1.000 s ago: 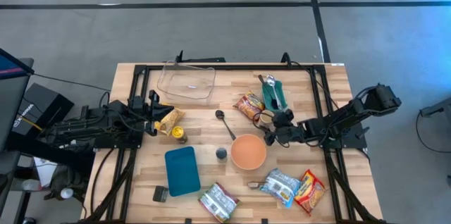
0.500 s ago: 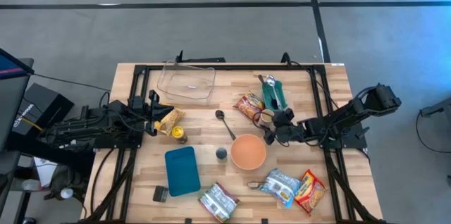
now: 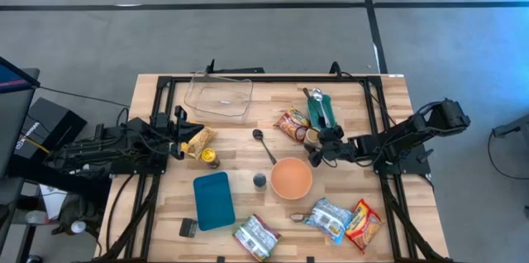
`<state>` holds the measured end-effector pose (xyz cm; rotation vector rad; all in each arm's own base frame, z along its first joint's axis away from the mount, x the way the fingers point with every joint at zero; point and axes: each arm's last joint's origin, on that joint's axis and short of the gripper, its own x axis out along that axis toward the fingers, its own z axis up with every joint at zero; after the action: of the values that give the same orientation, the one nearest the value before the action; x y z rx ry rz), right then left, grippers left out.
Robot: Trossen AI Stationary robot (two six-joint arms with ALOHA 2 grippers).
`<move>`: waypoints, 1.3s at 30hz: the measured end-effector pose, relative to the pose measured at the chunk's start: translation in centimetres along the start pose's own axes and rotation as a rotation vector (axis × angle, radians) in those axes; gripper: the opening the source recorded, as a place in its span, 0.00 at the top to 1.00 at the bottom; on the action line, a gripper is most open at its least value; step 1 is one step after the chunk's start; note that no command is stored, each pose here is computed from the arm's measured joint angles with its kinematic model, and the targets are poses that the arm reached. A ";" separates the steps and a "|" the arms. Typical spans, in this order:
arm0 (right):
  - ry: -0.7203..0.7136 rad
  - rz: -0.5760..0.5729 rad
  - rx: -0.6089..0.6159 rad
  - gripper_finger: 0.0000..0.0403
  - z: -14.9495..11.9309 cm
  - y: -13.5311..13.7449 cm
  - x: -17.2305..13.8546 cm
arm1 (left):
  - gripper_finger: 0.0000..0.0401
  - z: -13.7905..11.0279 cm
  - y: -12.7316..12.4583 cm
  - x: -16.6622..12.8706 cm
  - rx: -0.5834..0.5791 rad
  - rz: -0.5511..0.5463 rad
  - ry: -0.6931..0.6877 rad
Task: Pick & Place Food Item
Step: Put the gold seasoning bottle into the blue bin
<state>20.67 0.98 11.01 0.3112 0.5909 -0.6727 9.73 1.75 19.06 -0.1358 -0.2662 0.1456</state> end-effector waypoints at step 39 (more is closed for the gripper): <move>-0.031 -0.010 -0.012 0.29 0.2 0.1 0.0 | 1.00 0.0 0.0 0.0 0.000 0.000 0.000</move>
<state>20.80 0.99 11.18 0.2863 0.5667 -0.6820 9.73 1.75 19.05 -0.1359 -0.2662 0.1456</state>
